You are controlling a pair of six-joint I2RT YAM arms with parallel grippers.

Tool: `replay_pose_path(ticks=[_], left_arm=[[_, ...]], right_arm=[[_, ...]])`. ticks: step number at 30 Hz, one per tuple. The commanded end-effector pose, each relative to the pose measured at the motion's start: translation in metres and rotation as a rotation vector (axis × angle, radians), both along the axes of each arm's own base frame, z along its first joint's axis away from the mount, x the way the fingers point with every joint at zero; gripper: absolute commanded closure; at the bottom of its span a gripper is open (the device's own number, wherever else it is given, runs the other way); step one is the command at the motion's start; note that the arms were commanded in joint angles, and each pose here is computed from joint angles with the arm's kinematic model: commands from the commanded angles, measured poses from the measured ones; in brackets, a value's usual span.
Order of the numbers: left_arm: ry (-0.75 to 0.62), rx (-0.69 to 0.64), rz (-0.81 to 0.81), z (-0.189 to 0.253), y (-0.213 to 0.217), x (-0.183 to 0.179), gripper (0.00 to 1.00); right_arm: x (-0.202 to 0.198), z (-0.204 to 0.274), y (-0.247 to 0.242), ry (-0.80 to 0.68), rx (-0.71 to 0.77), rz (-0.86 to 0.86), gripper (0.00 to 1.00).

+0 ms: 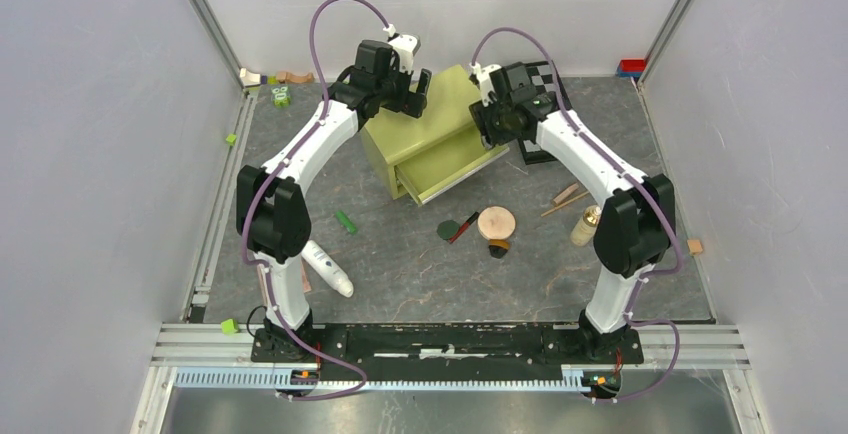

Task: Organize the makeup
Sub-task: Open the drawer in the storage box.

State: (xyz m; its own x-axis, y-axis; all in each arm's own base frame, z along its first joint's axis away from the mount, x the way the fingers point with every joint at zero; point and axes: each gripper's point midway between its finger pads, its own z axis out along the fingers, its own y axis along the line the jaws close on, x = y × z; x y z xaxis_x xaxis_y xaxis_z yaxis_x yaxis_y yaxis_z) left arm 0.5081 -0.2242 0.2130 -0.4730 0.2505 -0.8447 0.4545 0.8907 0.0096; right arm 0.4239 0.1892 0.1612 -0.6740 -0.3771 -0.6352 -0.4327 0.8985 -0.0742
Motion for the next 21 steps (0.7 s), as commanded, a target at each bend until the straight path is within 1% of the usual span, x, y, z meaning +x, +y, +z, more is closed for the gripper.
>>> replay_pose_path(ticks=[1,4,8,11,16,21], left_arm=[[0.129,0.109,0.023,-0.046,0.015,-0.014,0.0],[0.133,0.105,0.02,-0.047,0.014,-0.014,0.0],[0.133,0.102,0.017,-0.047,0.013,-0.014,0.0],[0.133,0.103,0.016,-0.047,0.013,-0.014,0.0],[0.134,0.101,0.013,-0.047,0.012,-0.014,0.0],[0.137,0.099,0.013,-0.049,0.012,-0.014,0.0]], right_arm=[[0.027,0.057,-0.017,-0.131,0.027,-0.032,0.43],[0.037,0.056,-0.024,-0.127,0.041,-0.003,0.4],[0.038,0.035,-0.013,-0.058,0.101,0.119,0.4],[0.035,0.019,-0.005,-0.018,0.119,0.175,0.4],[0.036,0.0,-0.002,0.007,0.133,0.161,0.43],[0.034,-0.016,-0.004,0.03,0.132,0.134,0.49]])
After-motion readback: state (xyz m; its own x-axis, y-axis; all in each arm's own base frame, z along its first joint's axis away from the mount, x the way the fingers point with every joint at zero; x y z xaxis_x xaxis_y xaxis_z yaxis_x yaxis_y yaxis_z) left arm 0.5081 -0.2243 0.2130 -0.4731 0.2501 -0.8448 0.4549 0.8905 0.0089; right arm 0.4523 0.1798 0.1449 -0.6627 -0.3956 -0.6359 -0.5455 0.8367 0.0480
